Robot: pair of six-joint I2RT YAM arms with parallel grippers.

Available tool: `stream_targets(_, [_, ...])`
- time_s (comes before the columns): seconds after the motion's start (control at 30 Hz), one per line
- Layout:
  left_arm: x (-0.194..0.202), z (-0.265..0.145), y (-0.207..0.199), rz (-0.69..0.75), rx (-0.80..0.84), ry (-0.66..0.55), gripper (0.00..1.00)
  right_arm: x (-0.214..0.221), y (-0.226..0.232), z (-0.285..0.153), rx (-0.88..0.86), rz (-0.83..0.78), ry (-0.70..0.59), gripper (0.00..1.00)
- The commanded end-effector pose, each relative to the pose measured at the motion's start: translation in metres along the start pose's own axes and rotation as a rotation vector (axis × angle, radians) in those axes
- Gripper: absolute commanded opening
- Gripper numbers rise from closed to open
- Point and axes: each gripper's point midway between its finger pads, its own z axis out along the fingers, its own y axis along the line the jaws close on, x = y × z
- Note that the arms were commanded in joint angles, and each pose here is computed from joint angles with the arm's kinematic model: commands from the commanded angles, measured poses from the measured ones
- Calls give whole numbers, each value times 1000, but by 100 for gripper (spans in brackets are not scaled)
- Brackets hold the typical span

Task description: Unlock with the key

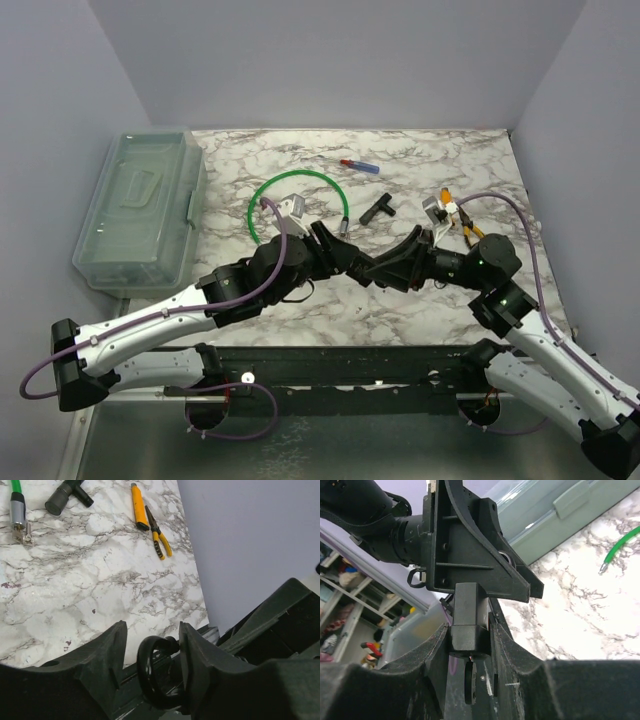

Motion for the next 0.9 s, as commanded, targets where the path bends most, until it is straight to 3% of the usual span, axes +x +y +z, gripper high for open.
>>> stream_targets(0.0, [12, -5, 10, 0, -32, 52, 56, -29, 14, -5, 16, -144, -53, 0])
stream_targets(0.2, [8, -13, 11, 13, -26, 50, 81, -17, 16, -8, -3, -138, -8, 0])
stream_targets(0.3, [-2, -22, 11, 36, -25, 23, 86, -6, 17, -11, -18, -121, 37, 0])
stream_targets(0.37, [-10, -28, 10, 61, -23, 3, 86, 2, 17, -12, -26, -107, 72, 0])
stream_targets(0.57, [-37, -47, 2, 119, 5, -69, 70, 15, 19, -13, -54, -81, 142, 0])
stream_targets(0.87, [-39, -44, -8, 170, 13, -54, 65, 21, 24, -6, -141, -66, 206, 0])
